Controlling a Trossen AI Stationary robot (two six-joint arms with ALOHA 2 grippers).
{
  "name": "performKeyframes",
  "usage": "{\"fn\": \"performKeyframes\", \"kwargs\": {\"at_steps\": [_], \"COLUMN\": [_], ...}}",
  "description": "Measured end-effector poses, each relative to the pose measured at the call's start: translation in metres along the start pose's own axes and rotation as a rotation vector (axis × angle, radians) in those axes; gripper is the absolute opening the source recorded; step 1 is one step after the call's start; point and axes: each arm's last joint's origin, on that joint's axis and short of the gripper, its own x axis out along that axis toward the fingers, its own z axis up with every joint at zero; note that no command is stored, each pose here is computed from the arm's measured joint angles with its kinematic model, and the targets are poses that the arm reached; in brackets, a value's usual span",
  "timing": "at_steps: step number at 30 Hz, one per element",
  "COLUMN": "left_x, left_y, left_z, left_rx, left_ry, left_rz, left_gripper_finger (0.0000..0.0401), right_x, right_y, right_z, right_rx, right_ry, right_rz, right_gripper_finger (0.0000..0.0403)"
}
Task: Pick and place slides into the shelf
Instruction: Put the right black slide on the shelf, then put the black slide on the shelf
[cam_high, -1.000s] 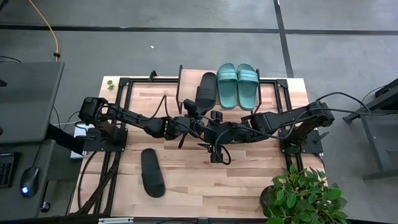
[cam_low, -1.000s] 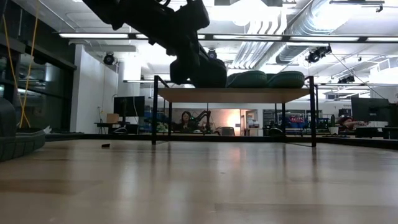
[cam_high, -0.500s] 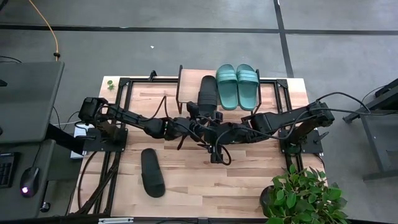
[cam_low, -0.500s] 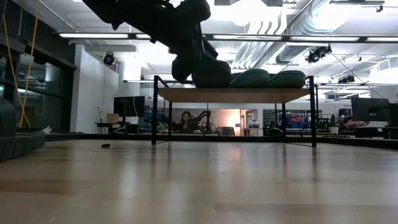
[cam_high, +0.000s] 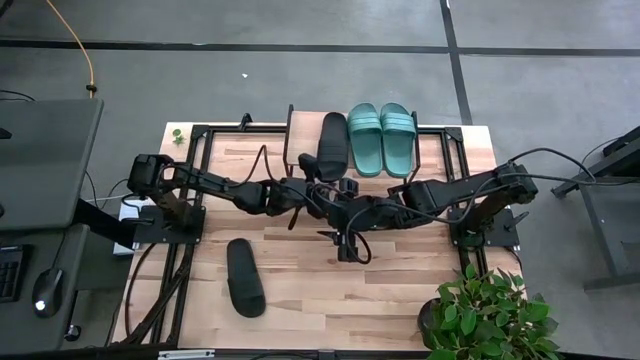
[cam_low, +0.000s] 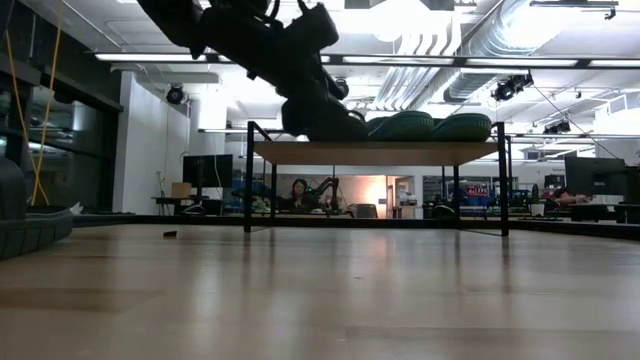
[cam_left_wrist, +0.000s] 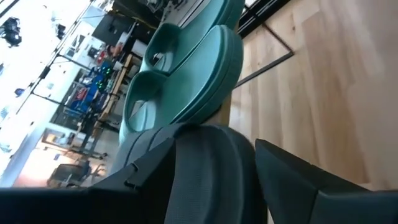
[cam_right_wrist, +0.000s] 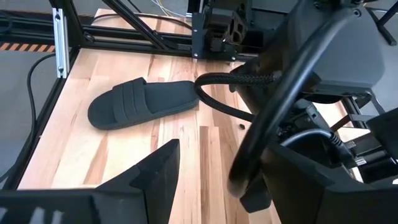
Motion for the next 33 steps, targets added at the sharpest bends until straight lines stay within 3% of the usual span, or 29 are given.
{"fn": "performKeyframes", "kwargs": {"at_steps": [6, 14, 25, 33], "left_x": [-0.003, -0.01, -0.029, -0.037], "left_y": [-0.005, -0.012, -0.017, -0.004], "left_z": [0.005, 0.013, 0.028, 0.025], "left_rx": [-0.013, 0.023, 0.138, 0.156], "left_ry": [-0.08, -0.106, 0.093, 0.2], "left_rz": [-0.076, -0.089, 0.14, 0.202], "left_gripper_finger": [0.0207, 0.0207, 0.0207, 0.0207], "right_x": [0.0, 0.0, 0.0, 0.0], "right_y": [0.0, 0.0, 0.0, 0.0], "right_z": [0.0, 0.0, -0.001, 0.0], "right_rx": [-0.006, -0.001, -0.004, -0.002], "right_ry": [0.0, 0.002, 0.009, 0.003], "right_rz": [0.004, 0.004, 0.004, 0.0], "right_gripper_finger": [0.021, 0.021, 0.021, 0.021]}}
